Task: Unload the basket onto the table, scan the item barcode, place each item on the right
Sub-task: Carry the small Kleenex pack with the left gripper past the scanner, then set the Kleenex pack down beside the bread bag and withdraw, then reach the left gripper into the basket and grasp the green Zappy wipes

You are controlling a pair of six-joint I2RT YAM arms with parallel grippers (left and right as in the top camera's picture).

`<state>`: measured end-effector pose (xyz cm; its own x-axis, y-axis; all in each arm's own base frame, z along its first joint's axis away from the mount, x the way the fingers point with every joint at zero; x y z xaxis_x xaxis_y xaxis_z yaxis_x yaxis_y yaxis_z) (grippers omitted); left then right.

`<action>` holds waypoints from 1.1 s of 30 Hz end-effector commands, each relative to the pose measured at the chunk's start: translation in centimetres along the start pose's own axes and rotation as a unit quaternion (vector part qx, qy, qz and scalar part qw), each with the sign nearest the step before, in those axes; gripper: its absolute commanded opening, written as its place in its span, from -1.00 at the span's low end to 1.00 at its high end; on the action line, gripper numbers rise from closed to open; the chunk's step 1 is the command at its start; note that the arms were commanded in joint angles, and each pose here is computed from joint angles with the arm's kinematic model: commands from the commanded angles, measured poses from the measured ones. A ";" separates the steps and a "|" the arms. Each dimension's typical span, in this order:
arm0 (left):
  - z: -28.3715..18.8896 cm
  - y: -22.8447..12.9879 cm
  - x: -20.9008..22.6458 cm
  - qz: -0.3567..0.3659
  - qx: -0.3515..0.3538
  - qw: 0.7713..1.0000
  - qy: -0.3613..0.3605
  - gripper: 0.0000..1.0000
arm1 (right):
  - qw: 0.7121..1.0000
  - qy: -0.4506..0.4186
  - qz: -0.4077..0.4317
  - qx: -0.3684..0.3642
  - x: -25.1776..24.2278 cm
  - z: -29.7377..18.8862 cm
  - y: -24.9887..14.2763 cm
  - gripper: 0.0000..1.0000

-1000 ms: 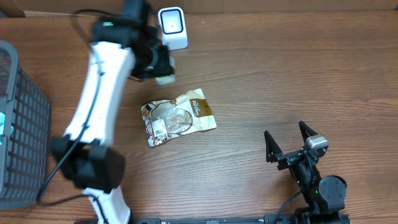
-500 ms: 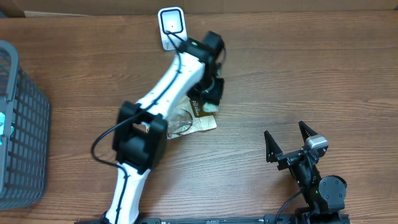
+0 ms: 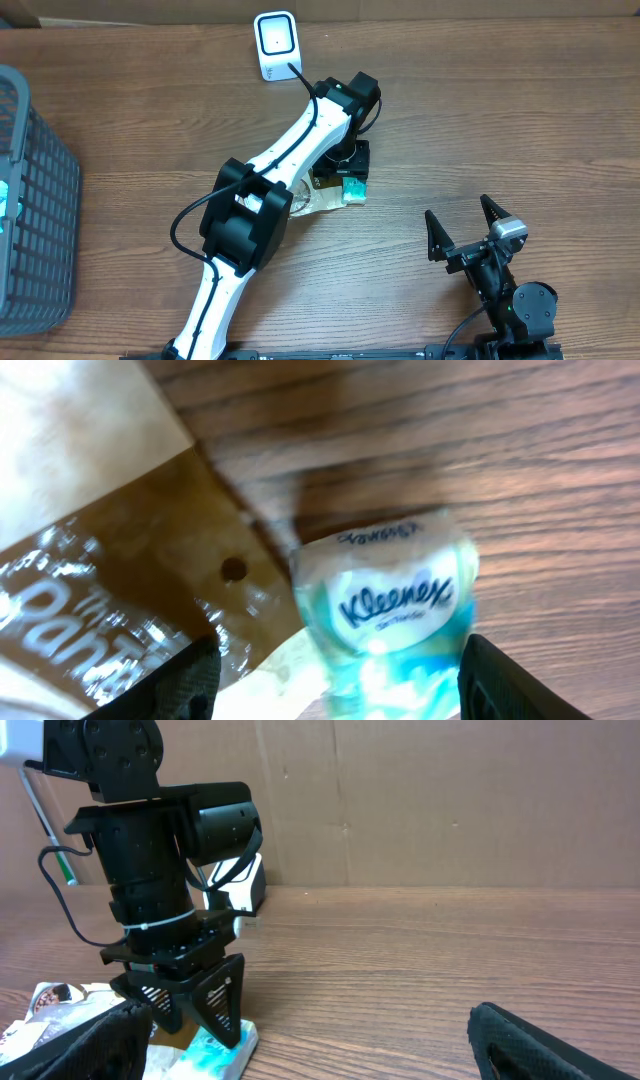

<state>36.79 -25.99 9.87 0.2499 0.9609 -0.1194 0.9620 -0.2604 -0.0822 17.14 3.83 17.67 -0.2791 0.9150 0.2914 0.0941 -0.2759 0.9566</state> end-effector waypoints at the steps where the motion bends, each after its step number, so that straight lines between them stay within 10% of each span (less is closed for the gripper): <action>1: -2.8 1.3 1.1 -0.010 -0.031 0.999 0.000 0.16 | 1.000 -0.006 0.001 -0.002 -0.2 0.0 -0.2 1.00; 12: -22.2 0.2 8.6 -0.060 -0.206 0.976 -0.029 0.15 | 1.000 -0.006 0.001 -0.002 -0.2 0.0 -0.2 1.00; 23: -35.8 -11.2 21.7 -0.191 -0.376 0.906 0.030 0.25 | 1.000 -0.006 0.001 -0.002 -0.2 0.0 -0.2 1.00; 33: -38.3 -23.5 34.3 -0.415 -0.397 0.812 0.104 0.36 | 1.000 -0.006 0.001 -0.002 -0.2 0.0 -0.2 1.00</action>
<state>29.06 13.42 46.20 -0.4898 0.8535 -0.1779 0.5942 0.4761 0.6482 17.14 3.83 17.67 -0.2794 0.9149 0.2914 0.0946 -0.2758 0.9565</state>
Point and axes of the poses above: each gripper's point midway between its finger pads, its own z axis out along the fingers, its own x axis along the line the jaws close on, y = z × x, the point moved 7 cm from there along -z, back along the fingers, and after that the axes turned 10 degrees about z, right-handed, at the moved point
